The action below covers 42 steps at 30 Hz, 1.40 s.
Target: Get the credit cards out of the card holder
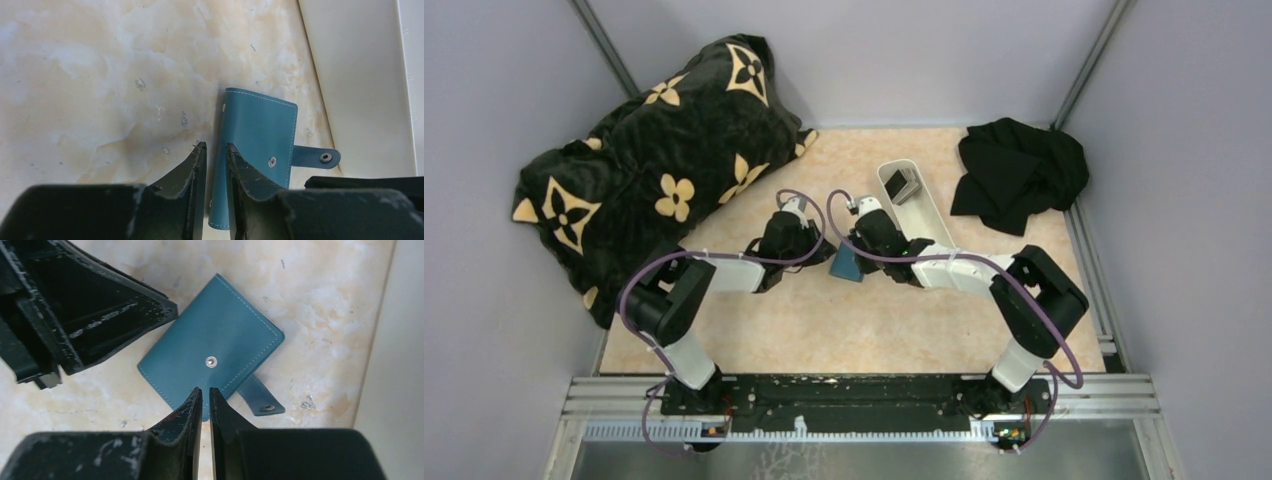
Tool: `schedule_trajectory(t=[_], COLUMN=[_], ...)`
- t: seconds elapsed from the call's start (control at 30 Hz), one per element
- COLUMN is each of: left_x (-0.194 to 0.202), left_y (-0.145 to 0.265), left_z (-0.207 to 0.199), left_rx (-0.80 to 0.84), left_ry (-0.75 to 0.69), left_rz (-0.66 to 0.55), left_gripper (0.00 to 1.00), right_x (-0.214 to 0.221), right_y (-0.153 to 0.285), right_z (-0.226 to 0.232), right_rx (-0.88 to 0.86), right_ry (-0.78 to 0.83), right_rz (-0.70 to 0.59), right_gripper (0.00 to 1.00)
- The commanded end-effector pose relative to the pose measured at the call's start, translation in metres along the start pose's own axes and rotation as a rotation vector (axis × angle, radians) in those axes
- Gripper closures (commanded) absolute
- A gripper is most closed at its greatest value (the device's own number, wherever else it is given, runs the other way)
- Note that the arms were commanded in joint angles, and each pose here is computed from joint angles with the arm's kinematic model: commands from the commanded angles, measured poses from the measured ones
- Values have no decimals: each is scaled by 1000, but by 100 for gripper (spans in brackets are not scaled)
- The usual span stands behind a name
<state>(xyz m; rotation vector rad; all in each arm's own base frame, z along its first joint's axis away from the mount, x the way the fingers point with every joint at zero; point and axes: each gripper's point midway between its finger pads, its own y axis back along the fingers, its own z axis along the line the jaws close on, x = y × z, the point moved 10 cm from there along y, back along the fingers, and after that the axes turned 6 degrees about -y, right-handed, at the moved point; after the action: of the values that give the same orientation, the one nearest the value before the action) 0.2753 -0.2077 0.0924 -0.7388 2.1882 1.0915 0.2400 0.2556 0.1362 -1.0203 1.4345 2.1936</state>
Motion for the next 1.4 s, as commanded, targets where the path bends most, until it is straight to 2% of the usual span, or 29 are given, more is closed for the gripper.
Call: schedule_trajectory(t=[0.0,0.4,0.6,0.8,0.93,1.1,1.37], left_x=[4,31,38,36,38,36,29], left_y=[0,13,13,15,17,24,38], left_z=[-4,-7,-12,-12,-11,-8,-4], left_rx=[45,48,55,51,46,15,-33], left_ry=[-9,-6,-17,-24,-20,-28,-49], left_rz=[20,81,98,89,88,60,13], left_gripper=[73,72,65,64,64,64,64], right_x=[-3,14,10,6,5,9,5], right_y=[7,9,6,5,4,0,2], right_z=[-6,-22,-18,-14,-12,-21,-34], right_rx=[34,52,28,-8,-39,32,73], right_ry=[-41,-76,-77,-67,-74,-91,-150], right_rz=[-33,0,-11,-23,-30,-7,-20], right_gripper=[88,88,75,70,70,70,76])
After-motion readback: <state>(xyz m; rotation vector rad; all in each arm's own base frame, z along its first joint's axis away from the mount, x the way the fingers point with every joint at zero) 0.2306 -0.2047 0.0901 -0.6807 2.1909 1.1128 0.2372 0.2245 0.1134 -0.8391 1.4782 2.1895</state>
